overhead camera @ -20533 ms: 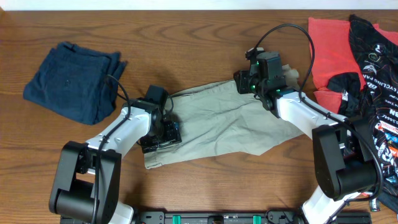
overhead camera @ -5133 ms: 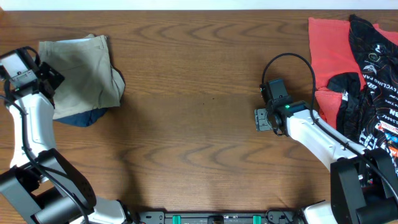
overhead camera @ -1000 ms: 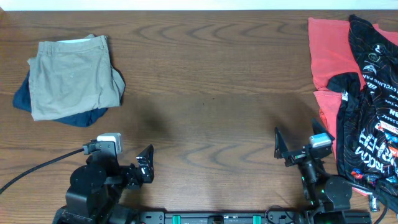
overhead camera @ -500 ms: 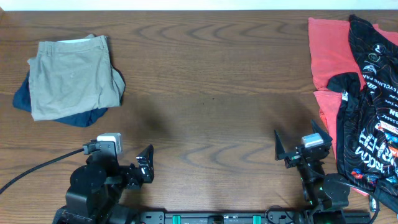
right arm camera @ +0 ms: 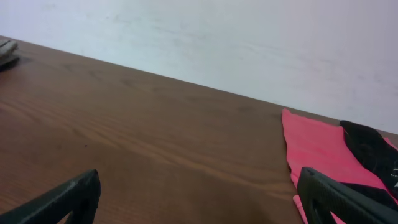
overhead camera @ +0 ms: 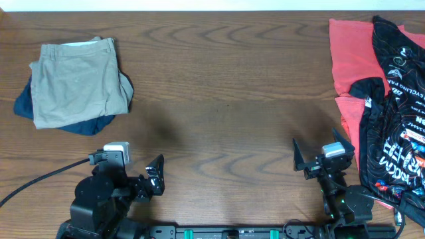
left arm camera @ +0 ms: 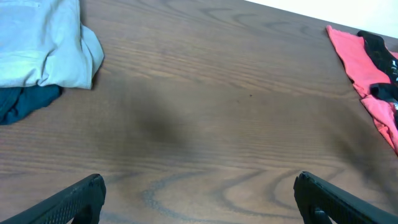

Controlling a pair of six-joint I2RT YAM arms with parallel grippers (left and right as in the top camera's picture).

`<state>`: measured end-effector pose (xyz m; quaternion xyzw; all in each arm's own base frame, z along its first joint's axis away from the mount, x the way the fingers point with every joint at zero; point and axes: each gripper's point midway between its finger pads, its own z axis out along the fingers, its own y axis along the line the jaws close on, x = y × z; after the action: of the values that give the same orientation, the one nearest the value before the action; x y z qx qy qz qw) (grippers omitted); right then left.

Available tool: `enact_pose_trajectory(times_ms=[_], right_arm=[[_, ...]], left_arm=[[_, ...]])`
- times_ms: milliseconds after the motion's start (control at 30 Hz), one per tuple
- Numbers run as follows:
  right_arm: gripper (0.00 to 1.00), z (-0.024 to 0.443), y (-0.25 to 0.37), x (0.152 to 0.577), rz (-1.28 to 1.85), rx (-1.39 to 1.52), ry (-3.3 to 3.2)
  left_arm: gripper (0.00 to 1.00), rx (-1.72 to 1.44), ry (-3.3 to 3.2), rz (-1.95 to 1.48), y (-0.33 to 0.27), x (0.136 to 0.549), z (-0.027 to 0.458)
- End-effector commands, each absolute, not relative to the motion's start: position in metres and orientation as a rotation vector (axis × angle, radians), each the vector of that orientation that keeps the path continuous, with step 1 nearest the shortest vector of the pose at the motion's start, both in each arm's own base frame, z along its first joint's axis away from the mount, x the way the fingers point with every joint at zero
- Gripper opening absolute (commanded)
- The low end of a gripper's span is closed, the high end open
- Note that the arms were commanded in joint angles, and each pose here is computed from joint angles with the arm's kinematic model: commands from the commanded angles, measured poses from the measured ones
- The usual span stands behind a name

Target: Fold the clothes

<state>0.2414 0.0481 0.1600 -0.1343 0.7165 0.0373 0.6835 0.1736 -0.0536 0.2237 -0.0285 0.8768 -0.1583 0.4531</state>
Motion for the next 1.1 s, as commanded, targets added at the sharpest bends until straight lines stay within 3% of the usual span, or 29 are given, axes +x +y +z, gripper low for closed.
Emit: enact_pose_trajectory(times_ms=[0,567,833,1067], right_arm=[[0.99,0.16,0.049,0.241,0.077,-0.313,1.603],[0.99,0.16,0.049,0.241,0.076,-0.313,1.604],[0.99,0.16,0.049,0.241,0.077,-0.313,1.604],[0.99,0.16,0.049,0.241,0.077,-0.313,1.604]], left_arm=[[0.98,-0.076,2.167,-0.38,-0.052,0.174,0.221],[0.98,-0.135,2.126,-0.335,-0.038,0.17,0.225],[0.98,-0.237,2.1,-0.224,-0.012,0.161,0.201],[0.98,-0.227,1.991,-0.23,-0.012,0.182,0.165]])
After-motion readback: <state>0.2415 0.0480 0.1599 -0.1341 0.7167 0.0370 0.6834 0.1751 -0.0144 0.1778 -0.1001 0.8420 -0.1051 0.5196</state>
